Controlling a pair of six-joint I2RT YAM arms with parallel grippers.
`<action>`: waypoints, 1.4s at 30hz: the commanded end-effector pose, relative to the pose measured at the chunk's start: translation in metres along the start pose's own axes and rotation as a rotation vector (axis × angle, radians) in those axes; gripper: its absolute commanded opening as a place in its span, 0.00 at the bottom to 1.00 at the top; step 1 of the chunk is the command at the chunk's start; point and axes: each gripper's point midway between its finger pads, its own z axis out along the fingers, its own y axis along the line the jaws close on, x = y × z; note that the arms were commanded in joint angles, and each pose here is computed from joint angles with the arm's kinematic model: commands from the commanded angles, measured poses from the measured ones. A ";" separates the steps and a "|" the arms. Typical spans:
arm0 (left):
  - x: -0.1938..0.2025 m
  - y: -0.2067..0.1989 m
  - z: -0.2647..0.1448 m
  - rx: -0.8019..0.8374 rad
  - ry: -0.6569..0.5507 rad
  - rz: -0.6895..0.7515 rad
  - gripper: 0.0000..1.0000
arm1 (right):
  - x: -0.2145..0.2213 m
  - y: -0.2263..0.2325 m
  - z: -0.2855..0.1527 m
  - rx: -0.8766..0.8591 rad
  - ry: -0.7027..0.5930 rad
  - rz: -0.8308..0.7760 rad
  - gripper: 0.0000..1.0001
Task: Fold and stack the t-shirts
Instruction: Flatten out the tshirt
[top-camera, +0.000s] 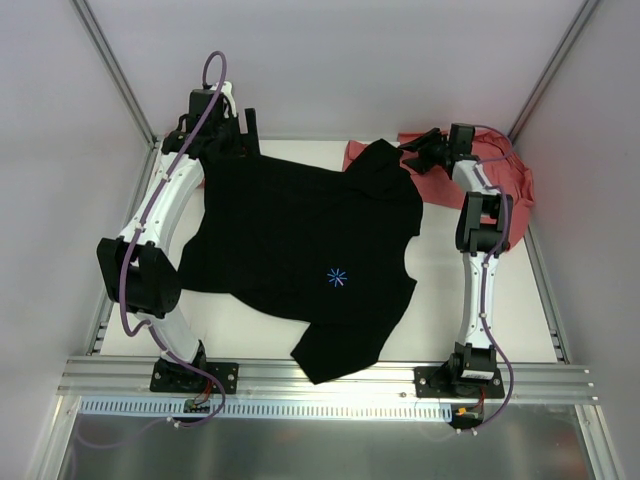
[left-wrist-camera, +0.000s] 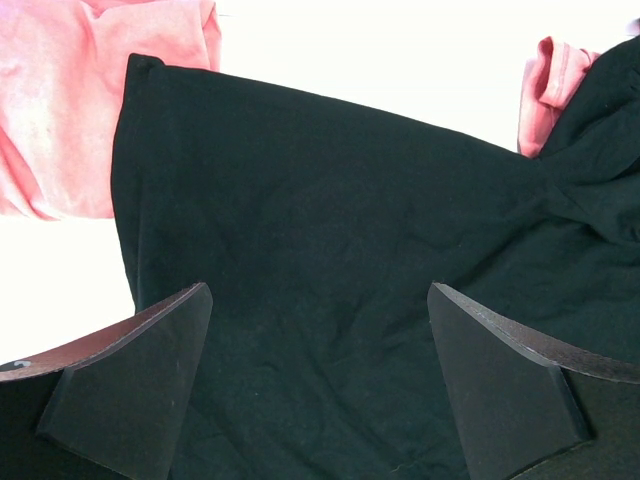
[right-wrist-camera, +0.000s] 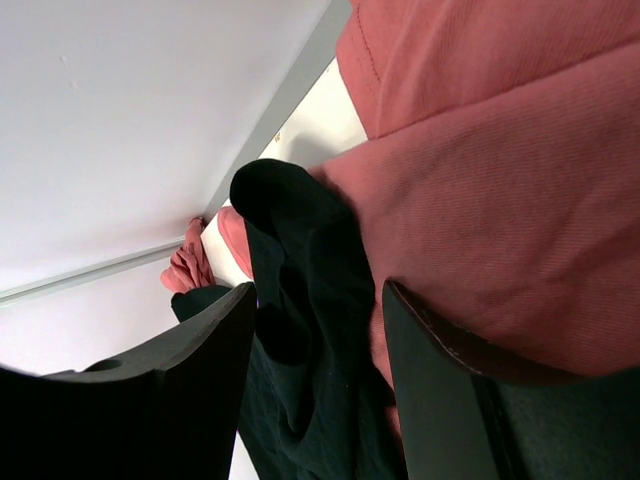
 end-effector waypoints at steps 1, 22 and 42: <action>-0.016 -0.004 -0.006 0.005 -0.038 0.018 0.92 | 0.007 0.013 0.005 -0.027 0.012 -0.007 0.57; -0.009 0.002 -0.009 -0.016 -0.031 0.041 0.93 | 0.013 0.017 0.013 -0.031 0.009 -0.019 0.00; -0.001 -0.009 -0.008 0.048 -0.046 -0.009 0.92 | -0.093 0.129 -0.108 -0.174 -0.284 -0.236 0.00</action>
